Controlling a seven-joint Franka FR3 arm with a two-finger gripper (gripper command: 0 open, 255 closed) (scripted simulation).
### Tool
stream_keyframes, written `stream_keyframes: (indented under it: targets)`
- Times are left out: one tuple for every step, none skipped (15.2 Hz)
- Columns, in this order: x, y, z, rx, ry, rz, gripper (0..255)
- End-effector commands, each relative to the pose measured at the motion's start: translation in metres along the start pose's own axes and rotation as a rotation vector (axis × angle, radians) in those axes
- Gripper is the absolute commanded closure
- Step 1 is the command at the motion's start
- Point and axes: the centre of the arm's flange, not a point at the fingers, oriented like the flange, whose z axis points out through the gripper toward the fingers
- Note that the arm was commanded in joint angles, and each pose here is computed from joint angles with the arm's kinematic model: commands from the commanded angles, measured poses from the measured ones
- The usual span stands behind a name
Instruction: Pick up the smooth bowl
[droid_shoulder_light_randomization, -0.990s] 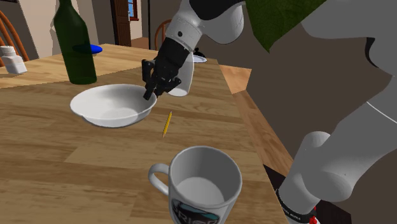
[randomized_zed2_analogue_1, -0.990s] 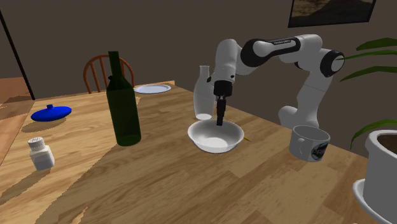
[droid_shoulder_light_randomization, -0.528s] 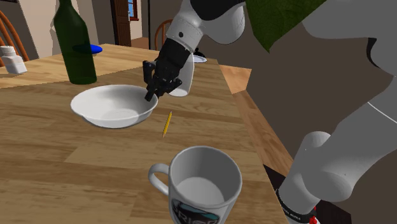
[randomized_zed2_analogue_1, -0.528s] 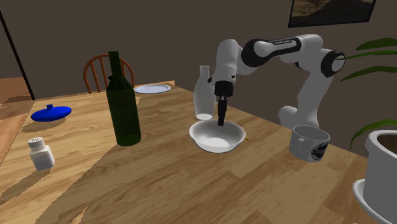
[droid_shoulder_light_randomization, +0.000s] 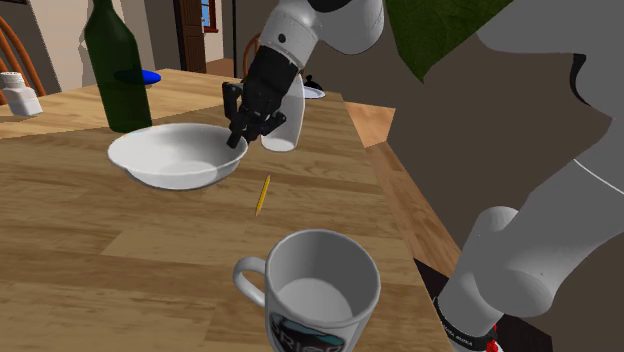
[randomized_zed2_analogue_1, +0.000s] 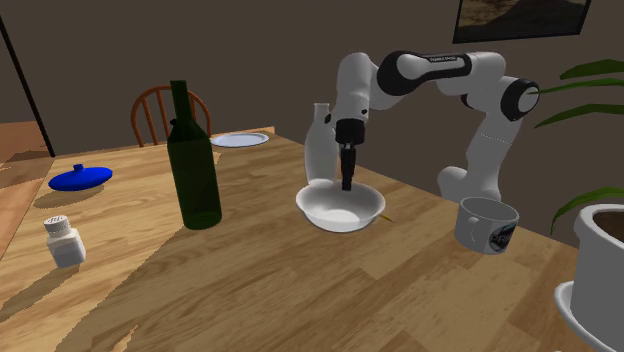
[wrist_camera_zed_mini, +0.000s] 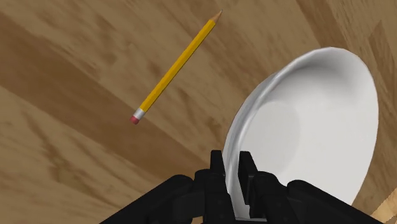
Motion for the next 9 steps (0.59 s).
stream_keyframes:
  targets:
    - [0.001, -0.006, -0.010, 0.000, 0.000, 0.000, 255]
    - [0.000, -0.008, -0.014, 0.000, 0.000, 0.000, 255]
    - [0.000, -0.011, -0.019, 0.000, 0.000, 0.000, 255]
    - [0.000, -0.014, -0.023, 0.000, 0.000, 0.000, 255]
    - [0.000, -0.016, -0.028, 0.000, 0.000, 0.000, 255]
    - [0.000, -0.019, -0.033, 0.000, 0.000, 0.000, 255]
    - [0.000, -0.021, -0.037, 0.000, 0.000, 0.000, 255]
    - [0.000, -0.022, -0.038, 0.000, 0.000, 0.000, 255]
    - [0.000, -0.022, -0.038, 0.000, 0.000, 0.000, 255]
